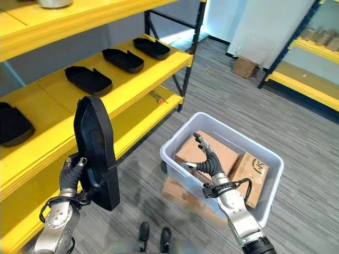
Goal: Move parts from the plastic box to the shelf.
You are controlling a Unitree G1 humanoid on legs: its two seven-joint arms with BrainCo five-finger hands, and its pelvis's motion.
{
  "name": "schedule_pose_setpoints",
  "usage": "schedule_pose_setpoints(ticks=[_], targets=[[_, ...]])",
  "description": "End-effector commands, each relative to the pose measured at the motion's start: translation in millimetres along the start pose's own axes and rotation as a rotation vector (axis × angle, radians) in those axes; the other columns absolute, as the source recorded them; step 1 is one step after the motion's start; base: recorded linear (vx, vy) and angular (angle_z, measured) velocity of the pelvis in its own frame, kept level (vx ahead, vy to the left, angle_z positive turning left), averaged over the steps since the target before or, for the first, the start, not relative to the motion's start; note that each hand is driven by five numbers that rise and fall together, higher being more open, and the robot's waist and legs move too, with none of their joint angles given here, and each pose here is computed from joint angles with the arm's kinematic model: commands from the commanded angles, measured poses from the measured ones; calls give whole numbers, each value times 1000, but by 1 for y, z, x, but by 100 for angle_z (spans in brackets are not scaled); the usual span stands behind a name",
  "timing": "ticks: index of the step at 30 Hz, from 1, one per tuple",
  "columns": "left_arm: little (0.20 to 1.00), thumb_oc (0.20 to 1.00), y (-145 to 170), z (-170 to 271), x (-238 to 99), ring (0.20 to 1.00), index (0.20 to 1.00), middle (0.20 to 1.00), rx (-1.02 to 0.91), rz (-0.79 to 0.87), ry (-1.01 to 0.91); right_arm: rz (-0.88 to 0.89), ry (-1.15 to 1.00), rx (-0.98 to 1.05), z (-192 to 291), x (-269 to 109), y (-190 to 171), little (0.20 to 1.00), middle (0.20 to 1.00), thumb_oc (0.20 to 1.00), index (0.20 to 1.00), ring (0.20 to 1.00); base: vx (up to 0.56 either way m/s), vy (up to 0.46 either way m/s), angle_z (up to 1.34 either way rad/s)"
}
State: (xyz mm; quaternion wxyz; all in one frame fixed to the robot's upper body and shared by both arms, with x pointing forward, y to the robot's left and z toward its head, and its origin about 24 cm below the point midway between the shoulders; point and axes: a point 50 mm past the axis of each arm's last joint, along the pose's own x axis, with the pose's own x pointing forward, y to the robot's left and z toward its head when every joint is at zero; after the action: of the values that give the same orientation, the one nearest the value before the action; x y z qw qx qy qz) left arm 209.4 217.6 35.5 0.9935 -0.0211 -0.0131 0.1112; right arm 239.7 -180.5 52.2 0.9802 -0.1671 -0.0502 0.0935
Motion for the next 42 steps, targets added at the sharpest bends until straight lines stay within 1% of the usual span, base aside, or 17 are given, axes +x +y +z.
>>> schedule_pose_setpoints(ticks=[1,6,9,15,21,27,31,35,37,40,42], targets=[[200,200,1,37,12,200,200,200,-35,-39,-194,-56,-145,26,26,16,-11,1000,1000,1000,1000,1000,-189,91,167],[200,200,6,40,10,200,200,200,-63,6,-206,-57,-91,64,15,8,-7,1000,1000,1000,1000,1000,-30,172,69],[200,200,7,38,10,200,200,200,-56,8,-194,-43,-57,71,9,4,-6,1000,1000,1000,1000,1000,36,388,81],[200,200,9,35,10,200,200,200,8,-41,-163,-72,-41,96,6,-5,-8,1000,1000,1000,1000,1000,98,331,84],[200,200,18,40,8,200,200,200,102,-58,-171,-26,-16,135,2,-7,8,1000,1000,1000,1000,1000,66,367,72],[200,200,22,39,7,200,200,200,133,-36,-167,27,-9,165,2,-5,25,1000,1000,1000,1000,1000,54,369,-26],[200,200,11,33,9,200,200,200,92,-82,-145,67,-3,164,0,-8,22,1000,1000,1000,1000,1000,103,232,-4],[200,200,0,27,10,200,200,200,51,-97,-128,59,-30,165,5,-4,20,1000,1000,1000,1000,1000,132,-61,60],[200,200,1,27,10,200,200,200,38,-85,-132,51,-31,169,5,-2,18,1000,1000,1000,1000,1000,184,-137,15],[200,200,-8,30,14,200,200,200,-19,-120,-143,0,-27,142,3,1,5,1000,1000,1000,1000,1000,74,-87,35],[200,200,-3,31,13,200,200,200,-13,-100,-142,-21,-17,140,1,-2,2,1000,1000,1000,1000,1000,116,61,67]])
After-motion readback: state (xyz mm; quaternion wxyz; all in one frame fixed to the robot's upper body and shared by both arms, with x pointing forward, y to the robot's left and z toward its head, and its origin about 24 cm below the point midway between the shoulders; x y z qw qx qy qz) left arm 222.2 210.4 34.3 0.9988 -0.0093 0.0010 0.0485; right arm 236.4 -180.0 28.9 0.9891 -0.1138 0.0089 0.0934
